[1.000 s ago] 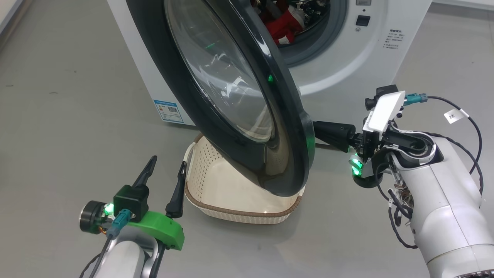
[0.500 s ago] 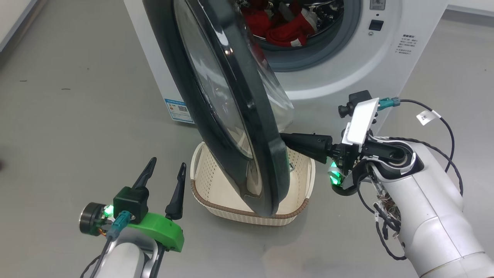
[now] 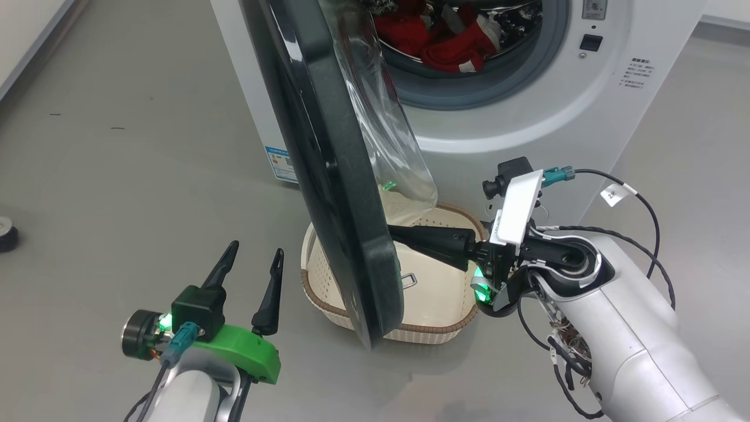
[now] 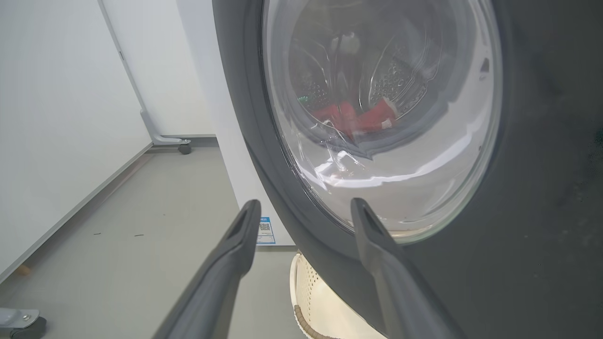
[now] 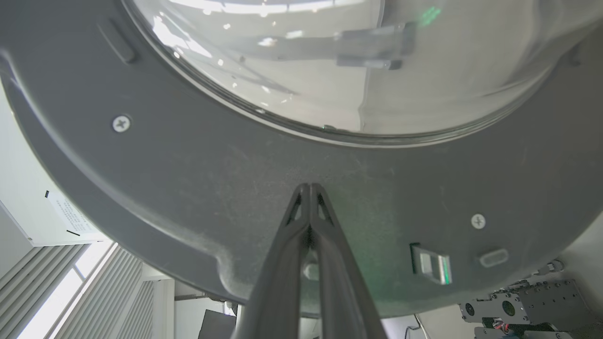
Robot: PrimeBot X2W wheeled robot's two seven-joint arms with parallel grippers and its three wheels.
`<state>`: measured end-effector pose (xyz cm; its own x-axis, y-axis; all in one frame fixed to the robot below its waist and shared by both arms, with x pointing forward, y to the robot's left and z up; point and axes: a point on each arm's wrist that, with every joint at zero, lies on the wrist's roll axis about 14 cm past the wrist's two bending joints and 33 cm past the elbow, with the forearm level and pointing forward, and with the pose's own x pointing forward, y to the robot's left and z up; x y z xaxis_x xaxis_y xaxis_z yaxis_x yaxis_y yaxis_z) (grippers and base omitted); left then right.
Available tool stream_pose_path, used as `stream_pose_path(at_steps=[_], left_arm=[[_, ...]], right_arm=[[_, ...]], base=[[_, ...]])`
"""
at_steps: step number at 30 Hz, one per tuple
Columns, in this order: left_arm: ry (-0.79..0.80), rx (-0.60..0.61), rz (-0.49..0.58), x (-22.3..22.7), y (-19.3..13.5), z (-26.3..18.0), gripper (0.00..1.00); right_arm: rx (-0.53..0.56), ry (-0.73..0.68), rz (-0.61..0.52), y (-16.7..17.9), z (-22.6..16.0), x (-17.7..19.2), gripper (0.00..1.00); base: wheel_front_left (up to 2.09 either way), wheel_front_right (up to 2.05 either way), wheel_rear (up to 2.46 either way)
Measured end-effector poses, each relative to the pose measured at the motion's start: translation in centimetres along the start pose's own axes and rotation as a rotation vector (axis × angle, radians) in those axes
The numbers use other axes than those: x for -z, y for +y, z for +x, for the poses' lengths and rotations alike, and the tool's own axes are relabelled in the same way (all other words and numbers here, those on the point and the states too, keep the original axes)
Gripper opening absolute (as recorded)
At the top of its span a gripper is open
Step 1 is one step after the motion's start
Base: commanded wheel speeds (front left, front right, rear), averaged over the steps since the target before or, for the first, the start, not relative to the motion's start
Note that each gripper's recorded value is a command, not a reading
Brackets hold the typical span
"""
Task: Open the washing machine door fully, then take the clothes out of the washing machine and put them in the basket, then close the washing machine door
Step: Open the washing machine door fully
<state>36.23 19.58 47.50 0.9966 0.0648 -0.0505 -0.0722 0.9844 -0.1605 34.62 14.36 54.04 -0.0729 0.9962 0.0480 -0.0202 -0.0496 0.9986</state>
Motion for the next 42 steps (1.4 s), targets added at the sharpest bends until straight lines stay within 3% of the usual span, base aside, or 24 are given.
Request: stream_pose_path(at_steps=[11,27,41,42], left_arm=[[-0.007,-0.037,-0.004,-0.2,1.0,-0.4,1.0],[-0.008,-0.054,-0.015,-0.3,1.3,-0.7,1.0],[-0.002,-0.05,-0.019,0.0,1.0,-0.6,1.0],[-0.001,-0.049,-0.019,0.1,1.0,-0.6,1.0]], right_arm=[[-0.012,0.053,0.007,0.0,1.9,1.8,0.0],[-0.042,-0.005,0.03,0.5,2.6,1.5,0.0],[-0.141,-0.371,0.063,2.0,-2.0,-4.0,0.0],[-0.135,-0.399,0.058,1.8,-2.5,-4.4,0.05]], base=[[0.0,0.0,0.0],[0.0,0.0,0.0],[0.0,0.0,0.0],[0.0,0.0,0.0]])
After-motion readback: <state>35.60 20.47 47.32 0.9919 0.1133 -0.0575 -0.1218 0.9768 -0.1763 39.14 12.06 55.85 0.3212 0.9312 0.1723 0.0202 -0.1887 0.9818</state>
